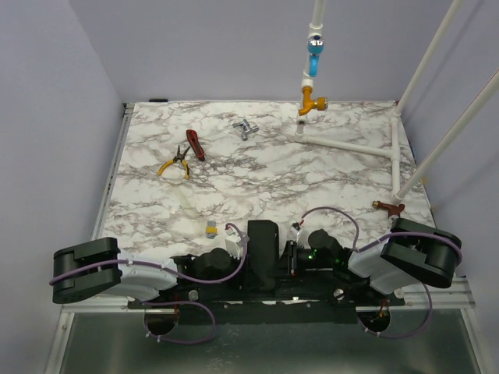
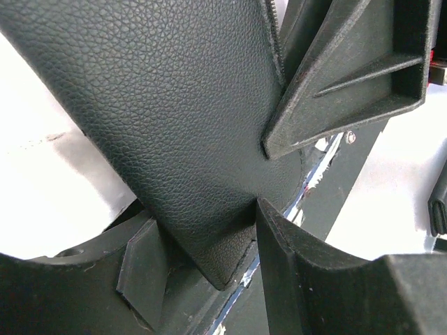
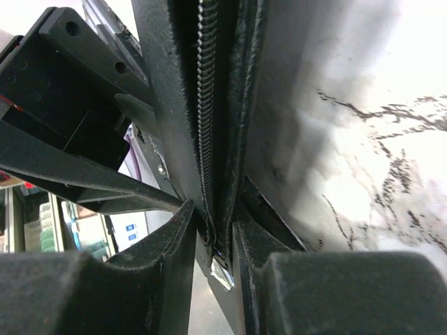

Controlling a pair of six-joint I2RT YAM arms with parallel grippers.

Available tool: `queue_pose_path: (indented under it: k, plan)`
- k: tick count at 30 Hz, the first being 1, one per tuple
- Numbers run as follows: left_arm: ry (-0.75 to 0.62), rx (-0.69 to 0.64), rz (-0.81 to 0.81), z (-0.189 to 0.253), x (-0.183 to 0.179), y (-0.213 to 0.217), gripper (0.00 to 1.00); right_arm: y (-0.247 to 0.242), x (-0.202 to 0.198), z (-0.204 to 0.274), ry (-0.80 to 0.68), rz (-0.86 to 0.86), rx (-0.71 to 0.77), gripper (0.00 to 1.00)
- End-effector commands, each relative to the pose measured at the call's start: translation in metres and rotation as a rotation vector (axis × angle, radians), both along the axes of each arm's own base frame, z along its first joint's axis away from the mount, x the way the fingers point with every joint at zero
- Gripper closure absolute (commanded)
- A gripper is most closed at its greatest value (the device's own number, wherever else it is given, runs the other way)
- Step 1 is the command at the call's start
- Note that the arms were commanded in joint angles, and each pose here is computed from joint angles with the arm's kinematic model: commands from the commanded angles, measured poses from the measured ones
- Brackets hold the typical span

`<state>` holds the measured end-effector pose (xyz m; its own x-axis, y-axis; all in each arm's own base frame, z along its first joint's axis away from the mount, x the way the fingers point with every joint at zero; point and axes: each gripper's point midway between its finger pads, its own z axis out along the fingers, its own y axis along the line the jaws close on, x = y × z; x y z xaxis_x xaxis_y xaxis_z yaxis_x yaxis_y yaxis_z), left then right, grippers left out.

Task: Sort the hair-cutting tools
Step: Zip the hairdressing tool bag at the center of the board.

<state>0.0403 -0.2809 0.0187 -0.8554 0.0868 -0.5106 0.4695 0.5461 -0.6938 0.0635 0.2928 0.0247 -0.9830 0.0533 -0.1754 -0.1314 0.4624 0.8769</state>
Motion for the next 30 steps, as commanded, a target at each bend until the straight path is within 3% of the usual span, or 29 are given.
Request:
queue_pose_path:
  k: [1,4,9,16,22,26,30]
  plan:
    - [-0.057,-0.174,-0.116,0.042,-0.016,-0.023,0.51,0.031,0.011,0.068,-0.176,0.056,0.266,0.77]
    - [-0.080,-0.210,-0.122,0.048,-0.015,-0.022,0.51,0.036,0.008,0.073,-0.185,0.092,0.283,0.68]
    - [-0.136,-0.270,-0.134,0.066,-0.013,-0.025,0.51,0.045,0.003,0.080,-0.190,0.153,0.327,0.67]
    - [-0.184,-0.285,-0.117,0.079,-0.007,-0.025,0.51,0.048,0.005,0.104,-0.219,0.149,0.397,0.84]
    - [-0.242,-0.243,0.047,0.097,0.020,-0.004,0.32,0.047,0.022,0.150,-0.339,0.097,0.399,0.91]
    - [-0.305,-0.310,0.181,0.126,0.039,0.021,0.15,0.045,0.045,0.198,-0.484,0.018,0.359,0.93]
    - [-0.367,-0.435,0.245,0.162,0.046,0.041,0.07,0.048,0.056,0.239,-0.560,0.011,0.385,0.97]
